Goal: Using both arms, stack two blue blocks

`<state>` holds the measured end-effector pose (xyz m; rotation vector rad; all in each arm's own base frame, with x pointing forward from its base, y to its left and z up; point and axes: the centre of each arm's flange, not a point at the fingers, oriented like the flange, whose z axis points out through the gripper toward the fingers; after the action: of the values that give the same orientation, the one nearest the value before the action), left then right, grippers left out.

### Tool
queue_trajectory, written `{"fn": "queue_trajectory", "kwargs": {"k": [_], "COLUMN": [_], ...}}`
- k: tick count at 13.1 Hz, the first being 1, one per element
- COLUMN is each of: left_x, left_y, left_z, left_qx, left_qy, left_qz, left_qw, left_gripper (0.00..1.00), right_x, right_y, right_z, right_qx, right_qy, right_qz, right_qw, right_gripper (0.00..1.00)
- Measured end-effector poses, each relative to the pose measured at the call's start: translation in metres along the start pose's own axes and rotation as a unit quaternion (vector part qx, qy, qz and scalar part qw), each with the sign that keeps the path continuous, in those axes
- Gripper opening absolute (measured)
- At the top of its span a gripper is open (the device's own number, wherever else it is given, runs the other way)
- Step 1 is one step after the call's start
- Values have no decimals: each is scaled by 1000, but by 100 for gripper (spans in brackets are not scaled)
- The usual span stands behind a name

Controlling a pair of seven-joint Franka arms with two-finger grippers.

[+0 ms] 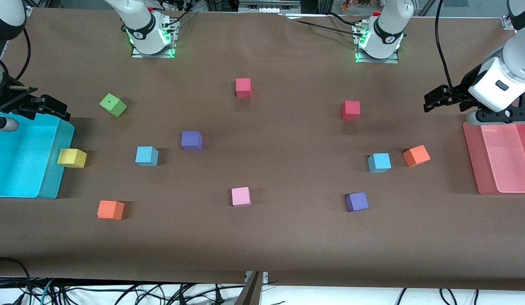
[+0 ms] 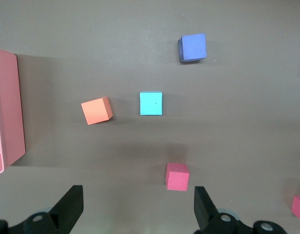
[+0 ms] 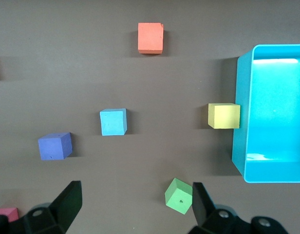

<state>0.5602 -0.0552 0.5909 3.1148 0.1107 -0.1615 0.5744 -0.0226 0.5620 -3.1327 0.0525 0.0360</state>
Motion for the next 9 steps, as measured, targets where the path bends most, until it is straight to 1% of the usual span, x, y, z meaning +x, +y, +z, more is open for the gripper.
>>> {"fn": "queue_trajectory", "kwargs": {"k": [3,9], "left_x": [0,0], "left_y": [-2,-2], "left_z": [0,0], "left_qx": [7,7], "left_qy": [1,1], "left_qz": [0,0], "left_qw": [1000,1000], "left_gripper": [100,100], "right_x": [0,0], "right_y": [0,1], "right_z": [0,0], "right_qx": [0,0], "right_qy": [0,0], "right_qz": [0,0], "right_qw": [1000,1000], "right_gripper": [100,100]}}
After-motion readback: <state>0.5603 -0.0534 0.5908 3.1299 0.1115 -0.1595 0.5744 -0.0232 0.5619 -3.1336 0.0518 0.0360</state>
